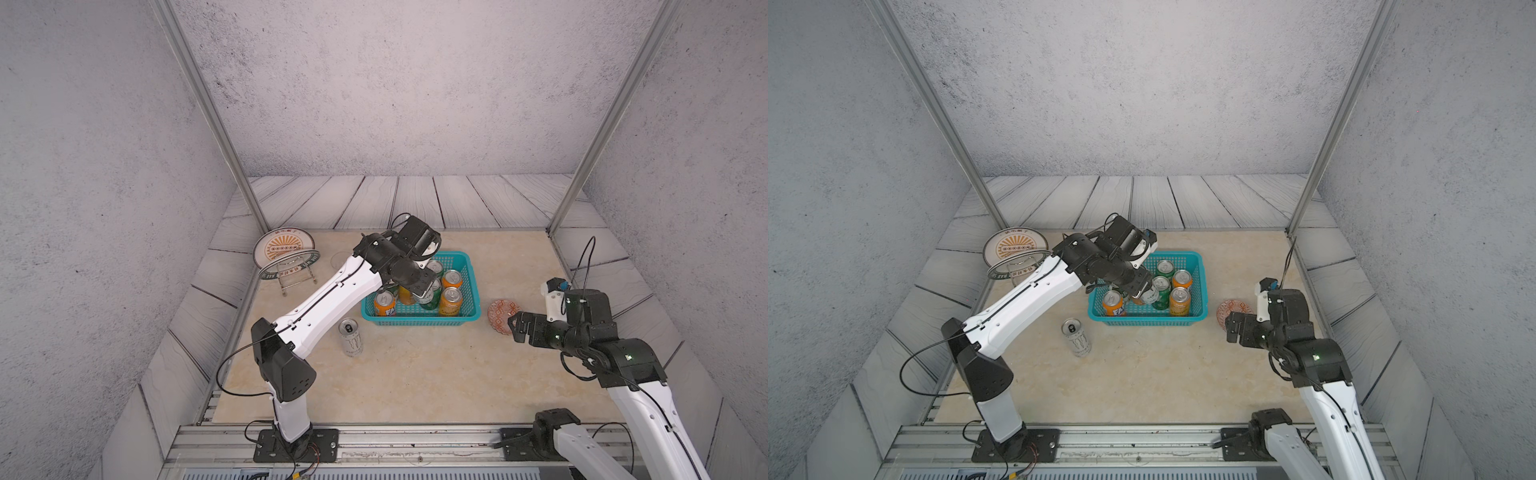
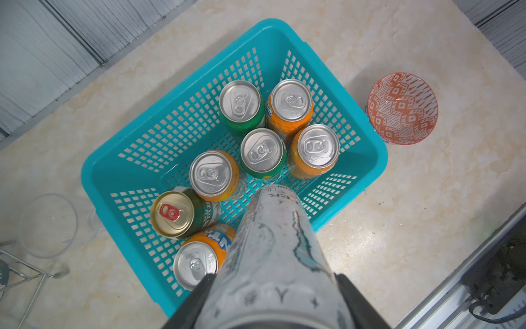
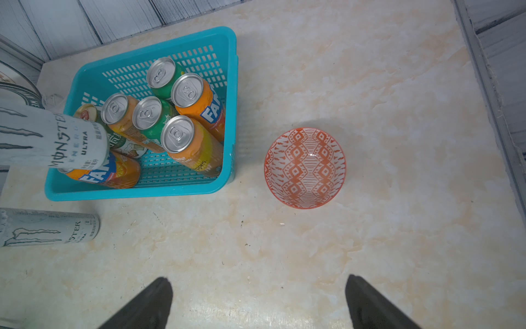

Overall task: Take out the drinks from the basket
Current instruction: Pick up the drink from the basket, then place the drink at the center of the board.

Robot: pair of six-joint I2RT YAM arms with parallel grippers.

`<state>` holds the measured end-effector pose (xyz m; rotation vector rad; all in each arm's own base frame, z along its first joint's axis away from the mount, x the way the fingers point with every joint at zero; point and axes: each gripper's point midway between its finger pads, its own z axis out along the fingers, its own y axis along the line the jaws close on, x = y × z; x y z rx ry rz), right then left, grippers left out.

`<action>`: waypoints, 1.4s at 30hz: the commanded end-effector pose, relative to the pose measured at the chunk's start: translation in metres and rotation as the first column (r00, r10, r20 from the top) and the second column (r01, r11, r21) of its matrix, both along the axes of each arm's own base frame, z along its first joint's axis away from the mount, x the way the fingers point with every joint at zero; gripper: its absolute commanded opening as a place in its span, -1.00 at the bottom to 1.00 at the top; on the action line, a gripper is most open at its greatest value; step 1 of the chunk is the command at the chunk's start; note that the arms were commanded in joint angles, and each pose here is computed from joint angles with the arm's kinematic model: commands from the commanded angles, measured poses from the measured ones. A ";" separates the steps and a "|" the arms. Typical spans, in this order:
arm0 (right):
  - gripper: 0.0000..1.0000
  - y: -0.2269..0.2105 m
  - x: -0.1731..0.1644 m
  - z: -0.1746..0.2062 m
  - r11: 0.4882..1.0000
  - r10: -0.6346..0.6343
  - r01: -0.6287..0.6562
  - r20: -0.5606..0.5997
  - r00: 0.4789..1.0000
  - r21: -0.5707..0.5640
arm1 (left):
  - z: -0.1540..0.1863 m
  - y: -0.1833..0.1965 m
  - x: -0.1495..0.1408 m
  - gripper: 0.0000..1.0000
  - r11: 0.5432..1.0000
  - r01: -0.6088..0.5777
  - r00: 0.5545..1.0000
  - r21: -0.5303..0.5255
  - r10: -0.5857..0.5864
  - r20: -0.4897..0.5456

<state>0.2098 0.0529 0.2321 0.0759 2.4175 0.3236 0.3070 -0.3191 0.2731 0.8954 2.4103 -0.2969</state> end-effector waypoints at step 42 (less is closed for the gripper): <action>0.99 0.000 0.001 -0.007 1.000 0.001 -0.001 -0.014 1.000 -0.006 | -0.049 0.093 -0.062 0.12 0.985 -0.168 0.985 0.051 0.169 -0.023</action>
